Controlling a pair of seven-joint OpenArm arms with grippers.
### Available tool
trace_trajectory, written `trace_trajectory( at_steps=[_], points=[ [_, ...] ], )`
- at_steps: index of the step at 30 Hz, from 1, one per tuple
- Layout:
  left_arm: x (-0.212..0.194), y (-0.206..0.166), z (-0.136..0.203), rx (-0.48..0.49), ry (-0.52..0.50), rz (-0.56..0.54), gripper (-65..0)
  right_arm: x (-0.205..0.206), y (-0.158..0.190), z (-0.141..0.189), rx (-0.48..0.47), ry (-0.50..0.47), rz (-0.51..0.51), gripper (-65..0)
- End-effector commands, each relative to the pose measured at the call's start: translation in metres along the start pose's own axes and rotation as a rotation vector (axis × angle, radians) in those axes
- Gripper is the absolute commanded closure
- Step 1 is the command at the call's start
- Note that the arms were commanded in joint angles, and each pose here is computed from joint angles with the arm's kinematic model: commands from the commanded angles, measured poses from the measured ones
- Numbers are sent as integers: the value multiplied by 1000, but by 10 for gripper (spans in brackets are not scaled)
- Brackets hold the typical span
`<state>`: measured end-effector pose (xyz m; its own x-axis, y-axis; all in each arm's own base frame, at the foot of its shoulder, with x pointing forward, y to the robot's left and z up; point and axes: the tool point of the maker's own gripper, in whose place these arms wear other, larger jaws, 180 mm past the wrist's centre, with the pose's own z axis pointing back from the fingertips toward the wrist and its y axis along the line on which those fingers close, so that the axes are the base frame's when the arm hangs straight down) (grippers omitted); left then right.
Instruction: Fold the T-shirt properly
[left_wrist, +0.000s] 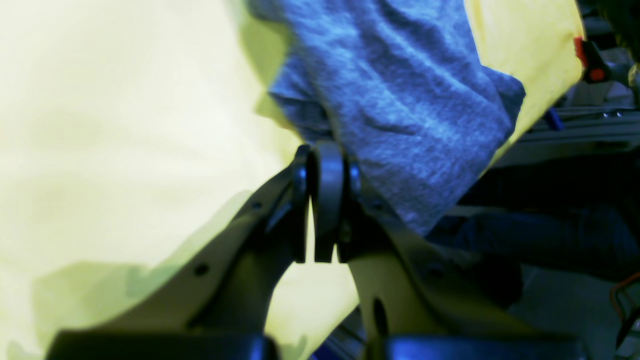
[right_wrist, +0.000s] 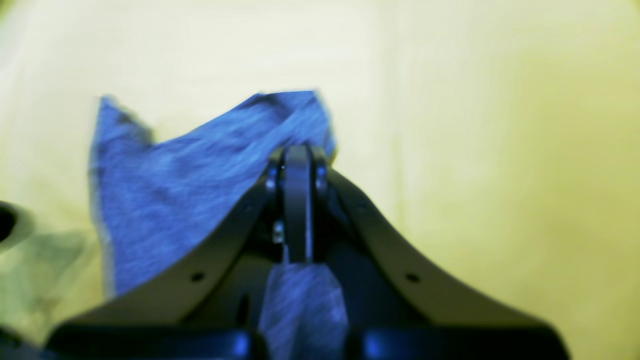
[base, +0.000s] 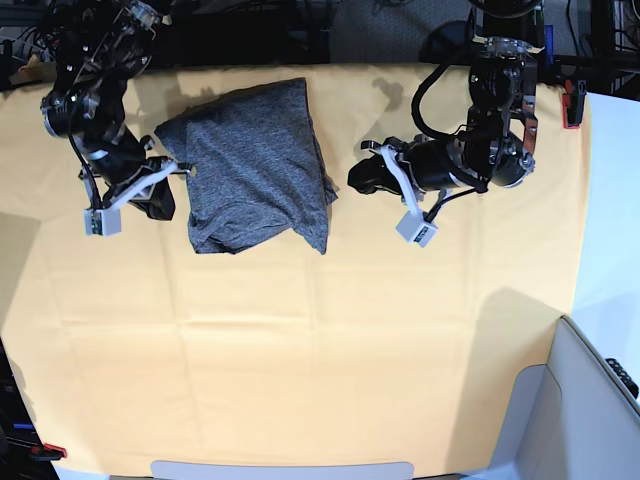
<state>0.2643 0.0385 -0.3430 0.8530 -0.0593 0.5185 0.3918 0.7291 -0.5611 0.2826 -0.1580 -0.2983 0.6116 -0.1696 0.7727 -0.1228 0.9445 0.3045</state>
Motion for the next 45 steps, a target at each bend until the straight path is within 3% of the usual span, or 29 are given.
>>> trace_trajectory(
  at_steps=[1,6,10,17,26,37,45],
  points=[
    [18,-2,6,-3,-63,-29,-10,0,8,6,48,-23,-11,-15],
    [33,-15,-1,-39,-141,-15,-10,-20,15,20,147,6,-59,-15],
    [52,-26,-12,-84,-175,4,-10,-36,16,24,151,47,-75,-15],
    [60,-32,-42,-149,-153,94,-10,-69,10,28,135,130,-126,-15],
    [41,-29,-65,-173,-89,186,-10,-106,-11,20,110,229,-209,-16],
    [37,-11,-58,-123,-81,180,-10,-122,-35,20,-22,311,-130,-16],
    [51,-6,-36,-88,-128,109,-10,-100,-34,23,-35,260,-80,-17]
  ],
)
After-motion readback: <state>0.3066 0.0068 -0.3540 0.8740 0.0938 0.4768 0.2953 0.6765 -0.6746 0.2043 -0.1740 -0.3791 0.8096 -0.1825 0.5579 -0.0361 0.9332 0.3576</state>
